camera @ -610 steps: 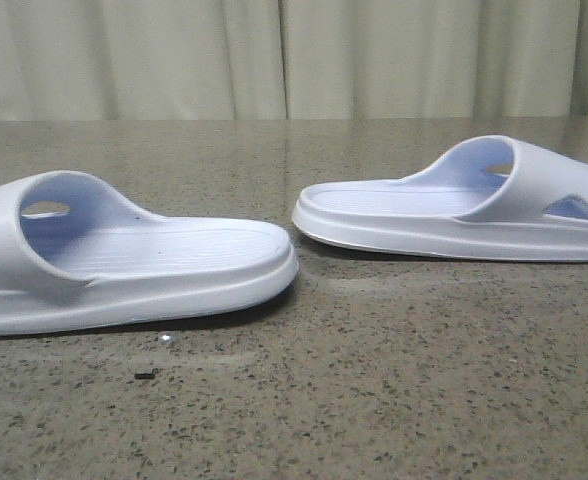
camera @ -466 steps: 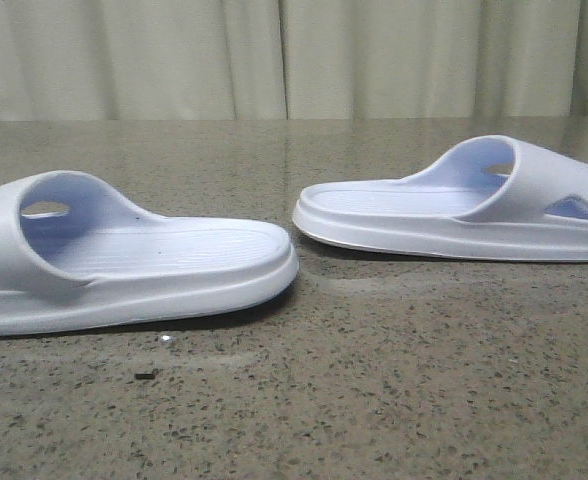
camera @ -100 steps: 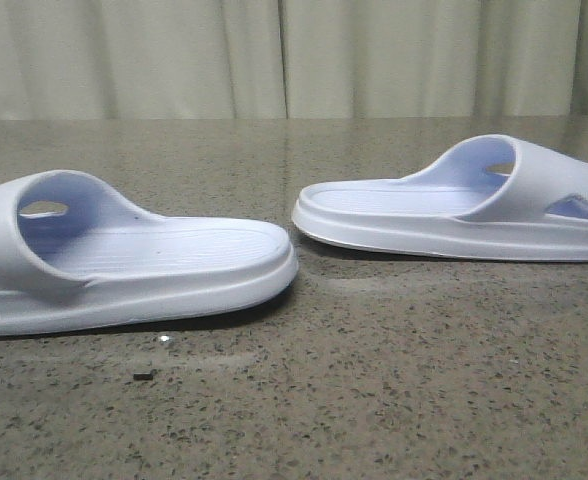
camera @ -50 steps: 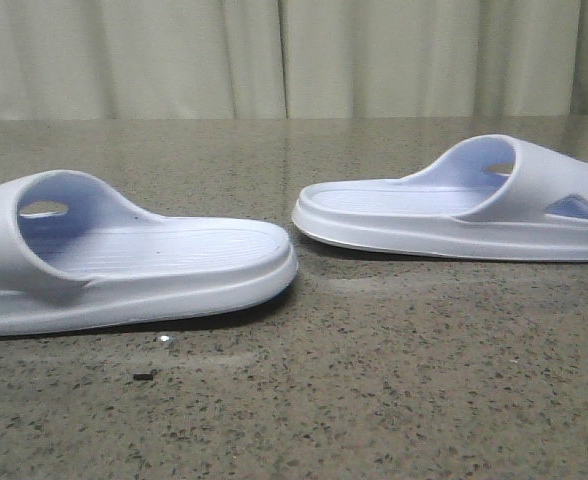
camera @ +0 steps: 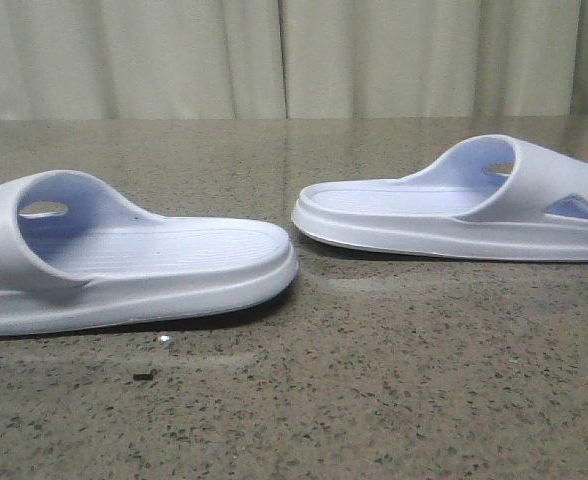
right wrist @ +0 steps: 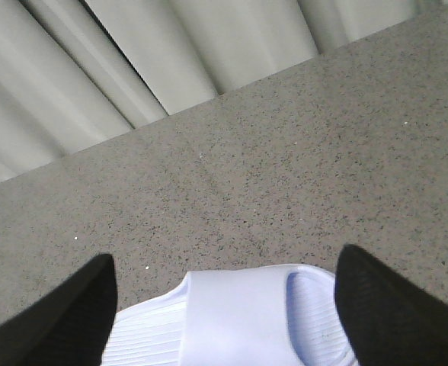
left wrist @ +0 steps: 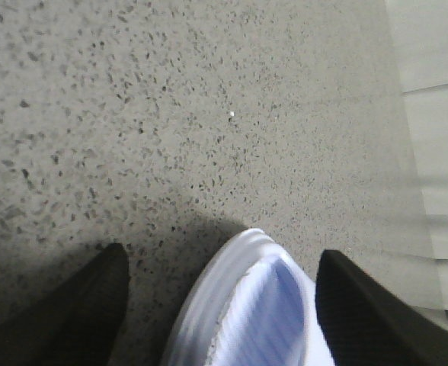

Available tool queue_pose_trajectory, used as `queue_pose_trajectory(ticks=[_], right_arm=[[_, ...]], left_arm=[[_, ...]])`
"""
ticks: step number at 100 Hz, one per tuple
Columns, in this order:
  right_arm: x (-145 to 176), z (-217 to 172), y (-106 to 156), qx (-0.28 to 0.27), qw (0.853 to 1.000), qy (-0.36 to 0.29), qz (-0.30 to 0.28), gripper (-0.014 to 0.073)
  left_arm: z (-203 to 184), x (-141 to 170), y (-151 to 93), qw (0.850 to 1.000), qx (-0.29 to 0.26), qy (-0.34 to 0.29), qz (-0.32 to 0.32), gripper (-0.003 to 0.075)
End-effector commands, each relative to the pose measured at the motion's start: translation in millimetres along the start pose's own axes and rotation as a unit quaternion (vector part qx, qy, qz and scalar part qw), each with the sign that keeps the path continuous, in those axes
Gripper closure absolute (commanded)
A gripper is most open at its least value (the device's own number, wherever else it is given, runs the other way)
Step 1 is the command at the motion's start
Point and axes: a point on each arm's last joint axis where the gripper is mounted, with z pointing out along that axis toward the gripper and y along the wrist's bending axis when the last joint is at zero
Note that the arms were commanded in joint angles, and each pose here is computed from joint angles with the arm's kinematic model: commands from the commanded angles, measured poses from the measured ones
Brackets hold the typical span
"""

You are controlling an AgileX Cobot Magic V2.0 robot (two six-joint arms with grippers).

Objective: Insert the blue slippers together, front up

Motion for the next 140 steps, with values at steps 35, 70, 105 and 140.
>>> queue_pose_trajectory(ticks=[35,70,105,140], right_arm=[[-17.1,-2.5,3.9,-0.003,0.999,-0.051,0.005,0.0079],[-17.1,-2.5,3.9,-0.003,0.999,-0.051,0.005,0.0079],[-17.1,-2.5,3.9,-0.003,0.999,-0.051,0.005,0.0079],[-17.1,-2.5,3.9,-0.003,0.999,-0.051,0.005,0.0079]], left_arm=[[2.0,8.0,-1.0,0.998,-0.005,0.052,0.029,0.0254],[1.6,11.2,-4.4,0.997,0.013,0.069,0.017,0.0254],[1.3,12.5,-5.2,0.997,0.018,0.076,0.013,0.0268],[1.5,11.3,-5.7,0.997,0.02,0.07,0.006,0.0482]])
